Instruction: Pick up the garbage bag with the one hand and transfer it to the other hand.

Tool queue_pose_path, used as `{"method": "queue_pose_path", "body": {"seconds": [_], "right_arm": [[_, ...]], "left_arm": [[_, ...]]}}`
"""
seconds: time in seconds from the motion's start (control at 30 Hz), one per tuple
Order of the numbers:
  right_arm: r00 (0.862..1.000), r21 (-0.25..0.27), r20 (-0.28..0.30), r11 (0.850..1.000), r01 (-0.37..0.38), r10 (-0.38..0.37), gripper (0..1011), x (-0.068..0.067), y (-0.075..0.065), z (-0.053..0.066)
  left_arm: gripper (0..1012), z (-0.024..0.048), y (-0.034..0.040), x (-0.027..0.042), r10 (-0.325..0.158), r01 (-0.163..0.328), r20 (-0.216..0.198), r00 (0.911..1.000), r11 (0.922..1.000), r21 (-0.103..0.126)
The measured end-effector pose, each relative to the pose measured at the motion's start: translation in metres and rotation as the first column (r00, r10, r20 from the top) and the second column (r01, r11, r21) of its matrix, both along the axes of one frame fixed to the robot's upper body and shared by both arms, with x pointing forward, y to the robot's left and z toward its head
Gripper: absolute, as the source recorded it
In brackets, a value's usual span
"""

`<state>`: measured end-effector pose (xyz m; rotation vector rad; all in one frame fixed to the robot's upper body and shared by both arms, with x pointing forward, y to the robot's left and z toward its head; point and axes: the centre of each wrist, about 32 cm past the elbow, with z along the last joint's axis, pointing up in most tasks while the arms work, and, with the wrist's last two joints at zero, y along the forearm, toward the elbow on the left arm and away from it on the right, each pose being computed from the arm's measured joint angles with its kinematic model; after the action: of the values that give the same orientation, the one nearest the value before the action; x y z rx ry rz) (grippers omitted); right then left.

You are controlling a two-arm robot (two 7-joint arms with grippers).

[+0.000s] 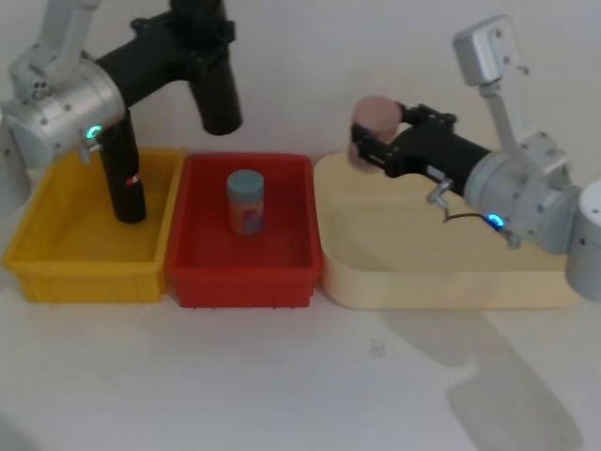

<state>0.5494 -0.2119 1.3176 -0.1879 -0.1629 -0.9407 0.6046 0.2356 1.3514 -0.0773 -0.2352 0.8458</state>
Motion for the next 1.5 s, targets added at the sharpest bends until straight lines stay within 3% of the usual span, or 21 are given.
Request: {"method": "queue_pose_path", "body": {"seconds": [0.2, 0.47, 0.53, 0.57, 0.6, 0.67, 0.7, 0.77, 0.8, 0.9, 0.97, 1.0, 1.1, 1.17, 1.23, 1.37, 1.5], "right_arm": [[0.996, -0.007, 0.015, 0.996, 0.091, -0.091, 659, -0.013, -0.015, 0.004], [0.978, -0.024, 0.011, 0.978, 0.208, -0.208, 659, -0.027, -0.031, 0.002], [0.969, -0.031, 0.006, 0.969, 0.246, -0.246, 659, -0.030, -0.036, 0.001], [0.966, -0.034, 0.004, 0.966, 0.257, -0.257, 659, -0.031, -0.038, 0.000], [0.960, -0.040, -0.002, 0.959, 0.280, -0.280, 659, -0.033, -0.041, -0.002], [0.952, -0.048, -0.009, 0.951, 0.305, -0.306, 659, -0.035, -0.044, -0.003], [0.944, -0.054, -0.017, 0.943, 0.328, -0.329, 659, -0.037, -0.047, -0.006], [0.932, -0.066, -0.028, 0.931, 0.360, -0.362, 659, -0.038, -0.051, -0.009], [0.932, -0.066, -0.028, 0.931, 0.360, -0.362, 659, -0.038, -0.051, -0.009], [0.906, -0.089, -0.049, 0.905, 0.416, -0.421, 659, -0.040, -0.058, -0.015], [0.894, -0.099, -0.058, 0.894, 0.437, -0.444, 692, -0.041, -0.061, -0.018], [0.884, -0.109, -0.066, 0.884, 0.454, -0.462, 725, -0.041, -0.064, -0.021], [0.869, -0.124, -0.077, 0.870, 0.478, -0.488, 801, -0.042, -0.067, -0.025], [0.857, -0.135, -0.084, 0.858, 0.495, -0.508, 873, -0.042, -0.070, -0.028], [0.846, -0.145, -0.090, 0.848, 0.510, -0.525, 921, -0.043, -0.072, -0.030], [0.838, -0.154, -0.095, 0.840, 0.520, -0.537, 1002, -0.044, -0.074, -0.032], [0.840, -0.157, -0.093, 0.841, 0.518, -0.535, 1000, -0.045, -0.075, -0.032]], "left_arm": [[435, 0.0042, -0.0222, 0.0166, -0.089, 0.089, -0.004, 0.9960, 0.9960, -0.009], [435, 0.0050, -0.0554, 0.0372, -0.206, 0.205, -0.028, 0.9782, 0.9783, -0.031], [435, 0.0035, -0.0702, 0.0455, -0.255, 0.254, -0.041, 0.9660, 0.9664, -0.042], [435, 0.0035, -0.0702, 0.0455, -0.255, 0.254, -0.041, 0.9660, 0.9664, -0.042], [435, 0.0041, -0.0792, 0.0493, -0.284, 0.282, -0.044, 0.9578, 0.9583, -0.049], [435, 0.0013, -0.0859, 0.0539, -0.304, 0.301, -0.058, 0.9509, 0.9520, -0.055], [435, -0.0004, -0.0937, 0.0578, -0.327, 0.323, -0.067, 0.9427, 0.9444, -0.061], [435, -0.0023, -0.1017, 0.0620, -0.353, 0.348, -0.076, 0.9328, 0.9351, -0.068], [435, -0.0035, -0.1055, 0.0641, -0.364, 0.358, -0.081, 0.9281, 0.9308, -0.072], [435, -0.0103, -0.1281, 0.0762, -0.419, 0.410, -0.111, 0.9014, 0.9073, -0.095], [435, -0.0124, -0.1353, 0.0798, -0.437, 0.427, -0.118, 0.8914, 0.8984, -0.102], [435, -0.0143, -0.1419, 0.0826, -0.454, 0.443, -0.126, 0.8822, 0.8903, -0.107], [435, -0.0168, -0.1504, 0.0855, -0.474, 0.462, -0.136, 0.8699, 0.8797, -0.113], [435, -0.0189, -0.1595, 0.0880, -0.495, 0.482, -0.145, 0.8565, 0.8681, -0.119], [435, -0.0202, -0.1627, 0.0887, -0.502, 0.489, -0.150, 0.8515, 0.8641, -0.121], [435, -0.0221, -0.1703, 0.0899, -0.520, 0.505, -0.158, 0.8395, 0.8540, -0.124], [435, -0.0234, -0.1755, 0.0907, -0.531, 0.517, -0.165, 0.8309, 0.8469, -0.126]]}}
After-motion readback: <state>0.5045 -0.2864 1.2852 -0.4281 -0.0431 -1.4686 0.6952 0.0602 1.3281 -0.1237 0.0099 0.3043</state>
